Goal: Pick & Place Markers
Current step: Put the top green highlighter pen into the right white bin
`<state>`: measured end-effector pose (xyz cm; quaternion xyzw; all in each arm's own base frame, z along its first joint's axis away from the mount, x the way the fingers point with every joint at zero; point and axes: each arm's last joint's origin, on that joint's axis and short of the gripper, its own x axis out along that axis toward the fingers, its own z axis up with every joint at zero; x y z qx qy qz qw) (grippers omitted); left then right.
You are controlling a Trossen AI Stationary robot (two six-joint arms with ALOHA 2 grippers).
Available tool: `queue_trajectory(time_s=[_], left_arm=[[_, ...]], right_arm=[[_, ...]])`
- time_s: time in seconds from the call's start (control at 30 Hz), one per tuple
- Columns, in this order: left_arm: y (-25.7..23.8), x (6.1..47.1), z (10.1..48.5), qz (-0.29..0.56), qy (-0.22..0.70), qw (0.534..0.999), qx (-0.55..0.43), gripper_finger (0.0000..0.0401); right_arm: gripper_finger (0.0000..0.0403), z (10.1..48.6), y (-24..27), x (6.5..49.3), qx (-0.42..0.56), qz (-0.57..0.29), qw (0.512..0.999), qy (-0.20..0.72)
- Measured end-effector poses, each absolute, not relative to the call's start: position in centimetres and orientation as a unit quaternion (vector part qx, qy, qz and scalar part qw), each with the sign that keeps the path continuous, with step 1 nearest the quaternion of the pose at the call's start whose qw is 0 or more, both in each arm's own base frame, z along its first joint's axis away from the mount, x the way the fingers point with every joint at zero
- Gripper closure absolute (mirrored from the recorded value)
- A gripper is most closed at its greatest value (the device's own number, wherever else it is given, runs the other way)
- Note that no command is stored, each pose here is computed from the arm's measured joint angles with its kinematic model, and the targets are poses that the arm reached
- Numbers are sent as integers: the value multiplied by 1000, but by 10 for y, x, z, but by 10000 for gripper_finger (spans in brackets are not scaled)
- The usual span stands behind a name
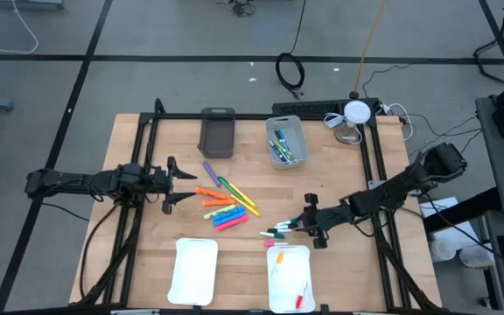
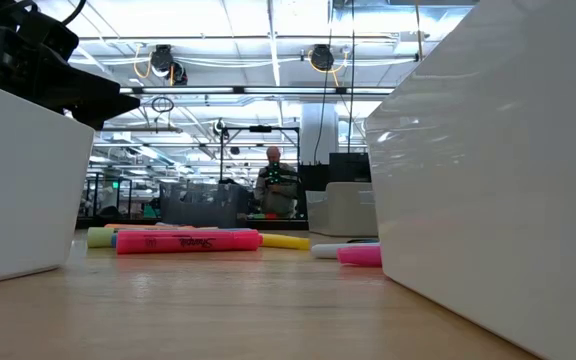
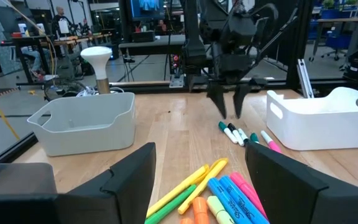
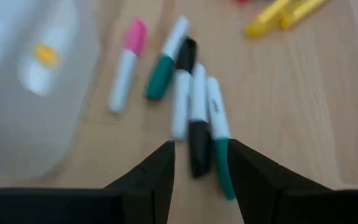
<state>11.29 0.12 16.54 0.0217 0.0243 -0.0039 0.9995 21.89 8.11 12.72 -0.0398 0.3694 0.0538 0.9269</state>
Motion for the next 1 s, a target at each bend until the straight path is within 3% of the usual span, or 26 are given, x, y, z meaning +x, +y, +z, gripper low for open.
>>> queue_trajectory(time_s=[0.43, 1.0], left_arm=[[1, 113, 165, -4, 25, 999, 22, 150], [1, 113, 165, -4, 24, 999, 22, 150]], right_arm=[[274, 98, 63, 232, -23, 64, 905, 420], [378, 102, 54, 240, -15, 28, 924, 381]])
